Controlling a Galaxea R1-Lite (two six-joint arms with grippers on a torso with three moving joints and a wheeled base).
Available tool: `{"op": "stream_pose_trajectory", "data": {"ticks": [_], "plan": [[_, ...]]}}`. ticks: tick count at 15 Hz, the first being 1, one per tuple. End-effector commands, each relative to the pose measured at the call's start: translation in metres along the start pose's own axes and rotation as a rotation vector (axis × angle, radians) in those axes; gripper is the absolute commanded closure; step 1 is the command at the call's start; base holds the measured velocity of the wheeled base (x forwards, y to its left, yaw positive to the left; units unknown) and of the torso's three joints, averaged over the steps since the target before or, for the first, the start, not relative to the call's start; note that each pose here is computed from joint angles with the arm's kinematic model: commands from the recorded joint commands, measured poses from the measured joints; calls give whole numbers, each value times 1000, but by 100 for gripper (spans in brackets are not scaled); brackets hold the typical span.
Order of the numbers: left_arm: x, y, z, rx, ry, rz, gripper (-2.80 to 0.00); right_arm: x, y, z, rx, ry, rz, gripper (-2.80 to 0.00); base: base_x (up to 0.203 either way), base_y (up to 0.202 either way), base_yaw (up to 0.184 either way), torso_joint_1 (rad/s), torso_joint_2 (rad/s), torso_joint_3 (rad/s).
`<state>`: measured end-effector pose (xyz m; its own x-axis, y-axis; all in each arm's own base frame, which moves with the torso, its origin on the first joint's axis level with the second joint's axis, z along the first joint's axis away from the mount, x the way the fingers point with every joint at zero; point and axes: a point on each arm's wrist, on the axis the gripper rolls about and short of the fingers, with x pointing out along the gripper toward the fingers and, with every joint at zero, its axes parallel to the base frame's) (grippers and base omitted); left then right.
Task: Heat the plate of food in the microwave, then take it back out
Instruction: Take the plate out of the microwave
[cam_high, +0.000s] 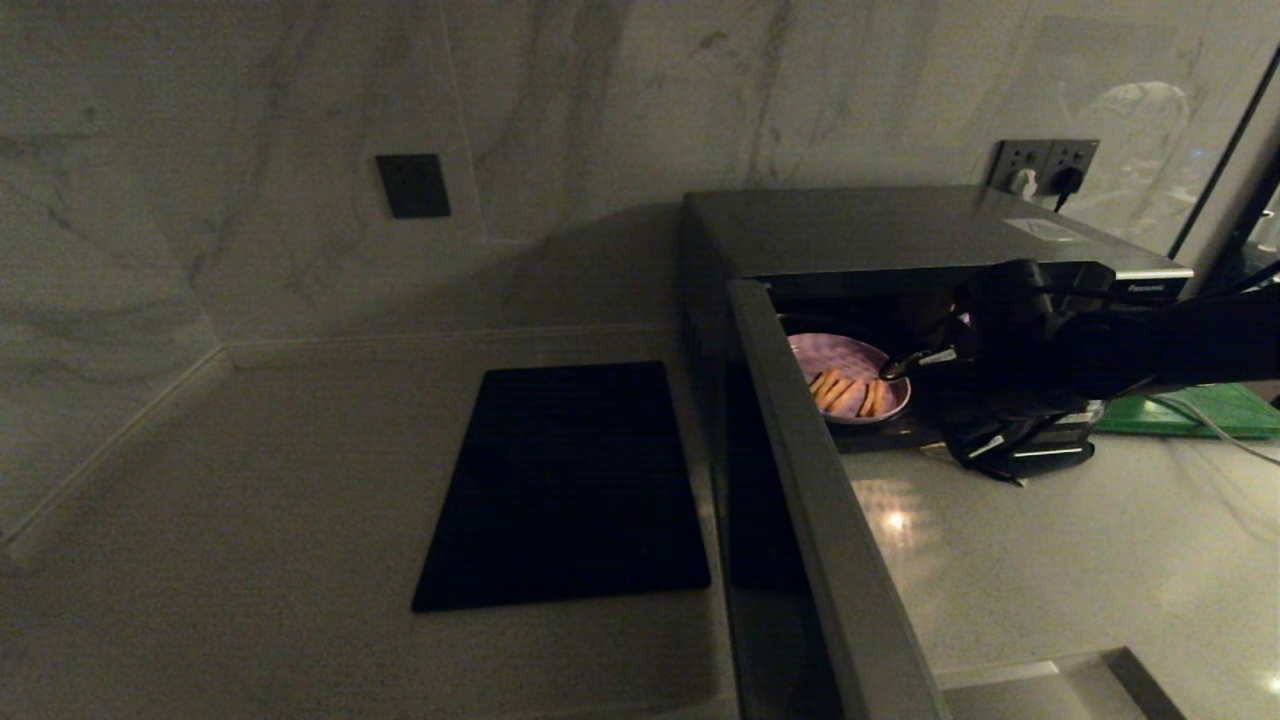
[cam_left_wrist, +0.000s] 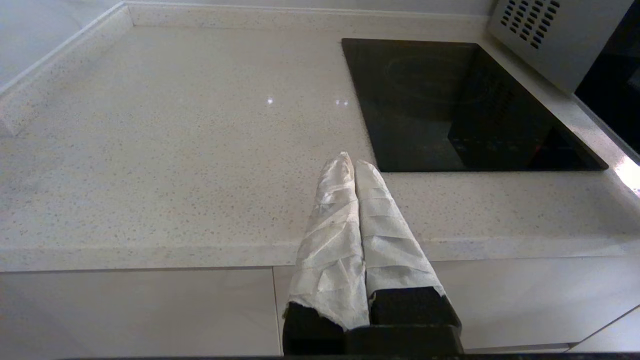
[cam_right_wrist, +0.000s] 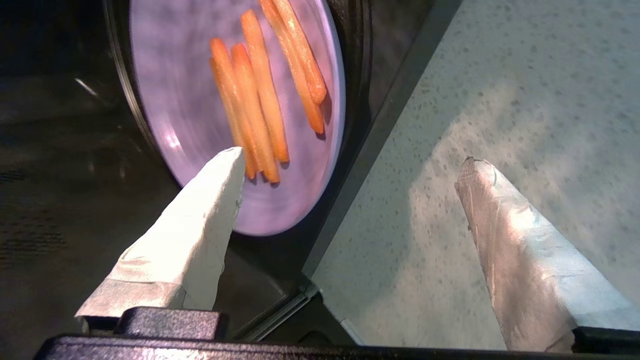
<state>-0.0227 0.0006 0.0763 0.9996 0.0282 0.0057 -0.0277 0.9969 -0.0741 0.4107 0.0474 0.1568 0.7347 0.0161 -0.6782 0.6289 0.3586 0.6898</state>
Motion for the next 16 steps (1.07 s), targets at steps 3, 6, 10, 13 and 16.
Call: {"op": "stream_pose_trajectory", "data": {"ticks": [3, 6, 10, 13, 16], "plan": [[0, 0, 0, -1, 0, 1, 0, 18, 0, -2, -1, 4, -14, -280, 0, 0, 0, 0, 0, 0], [0, 0, 0, -1, 0, 1, 0, 24, -3, -3, -3, 8, -27, -280, 0, 0, 0, 0, 0, 0], [0, 0, 0, -1, 0, 1, 0, 33, -7, -6, -6, 15, -48, -280, 0, 0, 0, 0, 0, 0], [0, 0, 0, -1, 0, 1, 0, 36, -8, -7, -14, 18, -54, -280, 0, 0, 0, 0, 0, 0], [0, 0, 0, -1, 0, 1, 0, 38, -8, -9, -25, 22, -53, -280, 0, 0, 0, 0, 0, 0]]}}
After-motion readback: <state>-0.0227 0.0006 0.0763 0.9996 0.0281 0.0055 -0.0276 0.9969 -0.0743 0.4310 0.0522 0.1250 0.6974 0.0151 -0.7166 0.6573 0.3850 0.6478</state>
